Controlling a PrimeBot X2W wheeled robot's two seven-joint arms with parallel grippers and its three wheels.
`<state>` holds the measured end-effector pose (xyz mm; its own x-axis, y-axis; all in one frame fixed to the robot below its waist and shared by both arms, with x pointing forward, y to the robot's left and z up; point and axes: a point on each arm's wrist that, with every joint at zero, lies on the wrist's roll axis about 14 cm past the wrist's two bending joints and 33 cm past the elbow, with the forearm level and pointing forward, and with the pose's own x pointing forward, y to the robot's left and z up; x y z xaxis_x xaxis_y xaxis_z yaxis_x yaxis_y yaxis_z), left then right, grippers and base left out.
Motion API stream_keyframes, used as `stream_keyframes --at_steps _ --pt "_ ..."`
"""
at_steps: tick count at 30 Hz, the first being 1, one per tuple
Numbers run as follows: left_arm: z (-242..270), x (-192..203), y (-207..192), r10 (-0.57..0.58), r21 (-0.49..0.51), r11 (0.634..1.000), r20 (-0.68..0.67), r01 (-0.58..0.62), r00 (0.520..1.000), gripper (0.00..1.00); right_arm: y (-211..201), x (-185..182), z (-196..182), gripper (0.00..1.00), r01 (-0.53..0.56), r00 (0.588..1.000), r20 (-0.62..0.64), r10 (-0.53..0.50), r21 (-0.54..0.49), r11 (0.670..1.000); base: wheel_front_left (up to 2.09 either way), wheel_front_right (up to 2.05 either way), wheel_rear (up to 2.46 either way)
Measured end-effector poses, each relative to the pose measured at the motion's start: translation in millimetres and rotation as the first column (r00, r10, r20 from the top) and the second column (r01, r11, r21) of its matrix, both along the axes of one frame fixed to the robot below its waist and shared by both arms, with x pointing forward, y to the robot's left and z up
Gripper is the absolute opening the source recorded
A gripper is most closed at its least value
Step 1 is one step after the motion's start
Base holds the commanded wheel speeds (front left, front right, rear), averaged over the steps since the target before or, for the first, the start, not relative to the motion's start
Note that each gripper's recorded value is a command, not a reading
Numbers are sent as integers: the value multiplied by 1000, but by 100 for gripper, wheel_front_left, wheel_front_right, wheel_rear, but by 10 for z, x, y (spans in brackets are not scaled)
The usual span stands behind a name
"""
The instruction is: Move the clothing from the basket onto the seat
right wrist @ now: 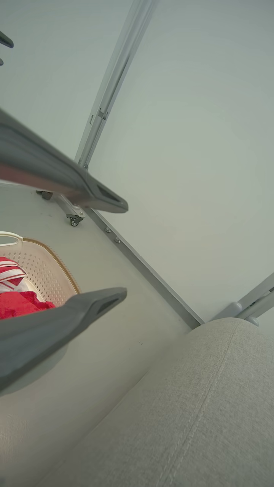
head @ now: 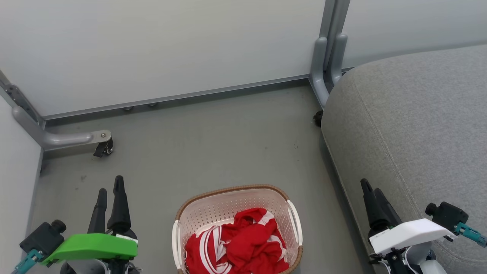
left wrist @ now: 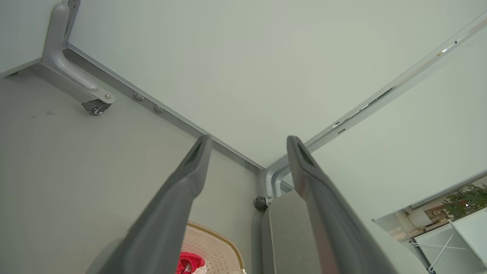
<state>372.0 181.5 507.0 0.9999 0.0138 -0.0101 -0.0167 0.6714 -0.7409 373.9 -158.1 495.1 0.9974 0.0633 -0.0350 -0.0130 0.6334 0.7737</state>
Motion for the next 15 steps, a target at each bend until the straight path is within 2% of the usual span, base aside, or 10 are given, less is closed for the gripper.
stream_keyframes --at_steps 8,15 --pt "109 12 -121 -29 160 987 33 23 999 100 122 -4 68 100 -40 998 36 46 -138 990 0 0 0" --pt "180 15 -237 -66 307 951 56 46 996 100 203 1 116 100 -60 995 65 78 -247 967 0 0 0"
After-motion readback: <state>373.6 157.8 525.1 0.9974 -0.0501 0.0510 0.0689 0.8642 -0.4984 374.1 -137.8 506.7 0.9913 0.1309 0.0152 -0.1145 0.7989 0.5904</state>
